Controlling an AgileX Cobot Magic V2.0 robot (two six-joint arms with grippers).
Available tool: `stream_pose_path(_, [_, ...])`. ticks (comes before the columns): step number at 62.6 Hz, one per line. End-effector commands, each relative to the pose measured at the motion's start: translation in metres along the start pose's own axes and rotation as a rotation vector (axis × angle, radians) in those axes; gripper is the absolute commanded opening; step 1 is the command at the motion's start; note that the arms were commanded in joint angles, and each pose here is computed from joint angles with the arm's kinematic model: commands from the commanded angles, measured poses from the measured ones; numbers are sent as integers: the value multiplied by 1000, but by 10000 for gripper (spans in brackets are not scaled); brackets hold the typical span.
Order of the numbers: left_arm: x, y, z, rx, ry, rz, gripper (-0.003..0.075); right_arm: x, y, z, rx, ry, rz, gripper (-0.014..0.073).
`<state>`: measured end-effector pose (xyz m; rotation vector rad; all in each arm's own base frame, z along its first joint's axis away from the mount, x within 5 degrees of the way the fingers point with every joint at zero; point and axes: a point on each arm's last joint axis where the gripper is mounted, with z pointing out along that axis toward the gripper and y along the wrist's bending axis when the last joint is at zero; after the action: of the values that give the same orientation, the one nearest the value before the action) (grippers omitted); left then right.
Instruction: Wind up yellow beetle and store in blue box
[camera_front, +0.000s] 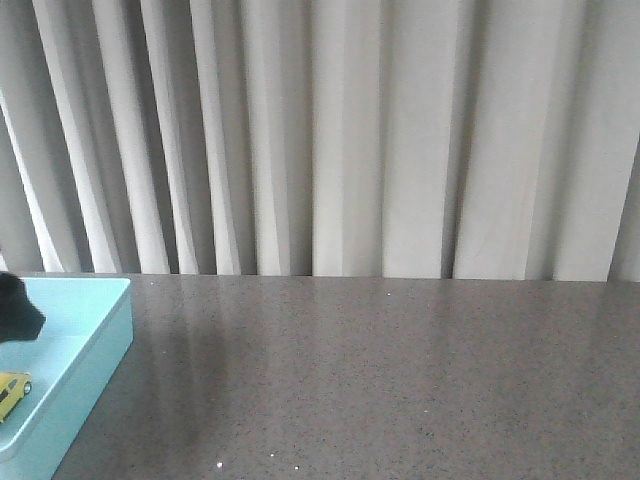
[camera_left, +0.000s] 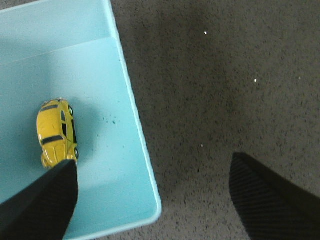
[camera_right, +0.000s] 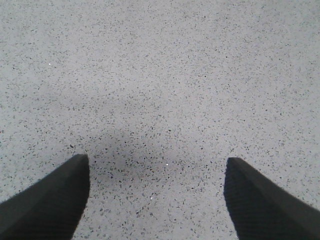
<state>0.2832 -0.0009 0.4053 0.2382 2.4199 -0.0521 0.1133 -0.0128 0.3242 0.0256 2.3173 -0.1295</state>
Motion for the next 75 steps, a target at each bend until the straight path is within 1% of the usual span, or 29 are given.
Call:
stream_pose_path(1, [22,-11,-25,-82,-140,6,587,-10,-1,-5,10,-79,-6,540])
stream_pose_path(9, [64,-14,-27,-137,-213,-48,587,-10,-1,-5,10,-79,-6,540])
stream_pose_path(20, [115,-22,-20,-126,-316,-87,580,-10,-1,-5,10,-79,-6,540])
stream_pose_path(25, [134,-27,-17,-99,-340,-121,533,-10,-1,-5,10,-79,-6,540])
stream_pose_path(28, [141,-29,-18,-79,-353,-146,492,-10,-1,-5,10,-79,-6,540])
stream_pose_path(34, [155,-33,-20,-55,-368,-177,370,-10,-1,-5,10,-79,-6,540])
stream_pose_path(37, [160,-34,-22,-54,-376,-177,311,-10,-1,-5,10,-79,-6,540])
stream_pose_path(40, [163,-35,-24,-55,-380,-176,232,-10,-1,-5,10,-79,-6,540])
stream_pose_path(47, [165,-35,-26,-55,-386,-175,97,-10,-1,-5,10,-79,-6,540])
stream_pose_path(54, [165,-35,-25,-54,-381,-175,-9,-10,-1,-5,10,-79,-6,540])
stream_pose_path(68, [165,-35,-25,-54,-381,-175,-6,-10,-1,-5,10,-79,-6,540])
stream_pose_path(75, [166,-34,-29,-76,-393,-147,-7,-10,-1,-5,10,-79,-6,540])
